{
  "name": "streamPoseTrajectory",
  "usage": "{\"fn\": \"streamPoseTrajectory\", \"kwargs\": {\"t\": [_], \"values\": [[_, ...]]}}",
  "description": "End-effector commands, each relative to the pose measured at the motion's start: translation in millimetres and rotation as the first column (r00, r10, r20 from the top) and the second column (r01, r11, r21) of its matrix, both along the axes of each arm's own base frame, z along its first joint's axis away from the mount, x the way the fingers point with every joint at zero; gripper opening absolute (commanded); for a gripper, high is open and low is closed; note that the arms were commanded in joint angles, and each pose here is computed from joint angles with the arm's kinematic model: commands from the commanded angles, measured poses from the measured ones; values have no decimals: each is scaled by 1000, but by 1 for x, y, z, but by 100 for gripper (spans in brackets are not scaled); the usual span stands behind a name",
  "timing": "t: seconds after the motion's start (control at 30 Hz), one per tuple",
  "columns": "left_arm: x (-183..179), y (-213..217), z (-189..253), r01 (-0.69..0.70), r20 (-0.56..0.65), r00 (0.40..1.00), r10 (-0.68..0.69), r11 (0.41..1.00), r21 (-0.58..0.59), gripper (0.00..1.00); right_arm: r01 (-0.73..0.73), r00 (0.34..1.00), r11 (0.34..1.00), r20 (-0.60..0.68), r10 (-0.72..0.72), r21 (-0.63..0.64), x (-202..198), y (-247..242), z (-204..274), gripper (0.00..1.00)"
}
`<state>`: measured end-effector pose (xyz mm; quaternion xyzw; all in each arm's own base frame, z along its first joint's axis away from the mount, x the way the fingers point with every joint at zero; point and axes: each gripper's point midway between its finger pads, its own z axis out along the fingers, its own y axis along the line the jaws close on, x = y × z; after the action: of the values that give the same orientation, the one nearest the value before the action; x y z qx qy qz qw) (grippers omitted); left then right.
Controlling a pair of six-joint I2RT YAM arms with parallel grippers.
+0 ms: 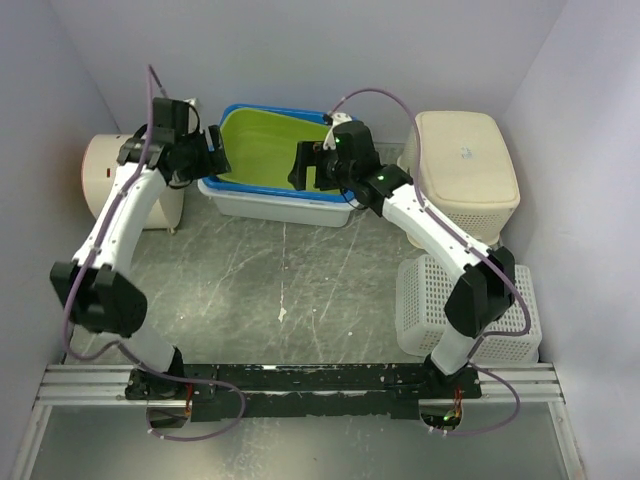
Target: Turn the large container upside down
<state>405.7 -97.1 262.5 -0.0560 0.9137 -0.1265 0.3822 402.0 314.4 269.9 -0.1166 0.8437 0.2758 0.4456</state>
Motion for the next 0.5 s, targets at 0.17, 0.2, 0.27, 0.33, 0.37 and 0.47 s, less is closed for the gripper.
{"fn": "streamPoseTrajectory", "kwargs": {"t": [0.17,0.2,0.27,0.33,0.37,0.47], "values": [[74,26,-39,-203,-3,979,204,972,116,80,121,992,991,27,-120,-63,-35,-55,1,95],[78,24,-41,-201,2,979,203,973,115,79,133,991,989,20,-132,-68,-40,-61,-2,95],[84,22,-45,-205,9,979,205,971,123,76,150,989,986,10,-149,-73,-51,-71,-7,96],[88,21,-49,-212,14,977,212,968,134,73,160,987,984,-2,-161,-75,-62,-79,-10,96],[88,20,-51,-213,13,977,213,968,134,72,165,986,983,-10,-166,-78,-67,-83,-13,96],[88,12,-49,-205,28,979,203,971,126,66,173,984,981,-36,-177,-87,-79,-91,-22,96]]}}
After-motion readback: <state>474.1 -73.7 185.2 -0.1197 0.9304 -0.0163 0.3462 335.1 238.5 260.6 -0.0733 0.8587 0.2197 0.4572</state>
